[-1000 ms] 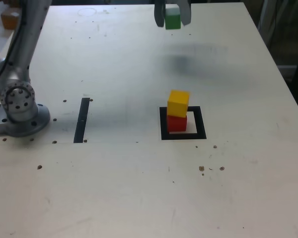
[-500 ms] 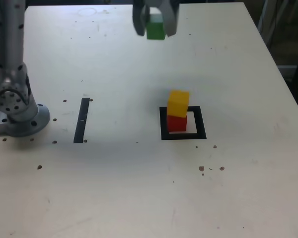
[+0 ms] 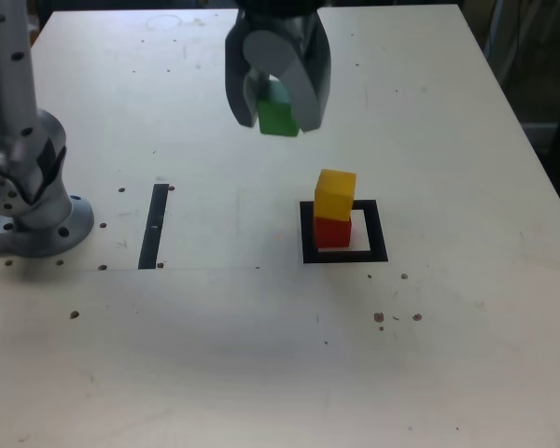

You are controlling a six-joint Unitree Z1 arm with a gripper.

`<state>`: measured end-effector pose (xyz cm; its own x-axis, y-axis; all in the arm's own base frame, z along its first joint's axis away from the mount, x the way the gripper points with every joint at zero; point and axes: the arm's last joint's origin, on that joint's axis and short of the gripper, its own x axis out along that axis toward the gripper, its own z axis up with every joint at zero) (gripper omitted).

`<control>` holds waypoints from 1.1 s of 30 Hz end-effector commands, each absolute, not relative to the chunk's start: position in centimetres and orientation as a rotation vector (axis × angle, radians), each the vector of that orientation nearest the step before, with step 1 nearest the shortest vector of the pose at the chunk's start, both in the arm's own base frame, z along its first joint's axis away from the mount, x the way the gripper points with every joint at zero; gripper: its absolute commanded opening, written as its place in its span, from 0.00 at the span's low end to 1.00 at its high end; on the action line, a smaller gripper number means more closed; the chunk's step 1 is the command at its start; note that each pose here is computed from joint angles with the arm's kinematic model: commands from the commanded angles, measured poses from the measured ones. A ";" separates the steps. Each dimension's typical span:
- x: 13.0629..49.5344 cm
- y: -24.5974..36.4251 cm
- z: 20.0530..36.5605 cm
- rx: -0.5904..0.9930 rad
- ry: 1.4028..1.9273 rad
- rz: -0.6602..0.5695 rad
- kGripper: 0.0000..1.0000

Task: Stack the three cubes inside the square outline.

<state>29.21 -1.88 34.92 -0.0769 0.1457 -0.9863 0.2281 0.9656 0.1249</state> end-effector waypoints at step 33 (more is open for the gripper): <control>35.2 -4.4 31.5 0.297 1.694 -0.116 0.22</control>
<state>35.19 -4.57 31.48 -0.1164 0.1307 -0.9846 0.2622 0.9602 0.0965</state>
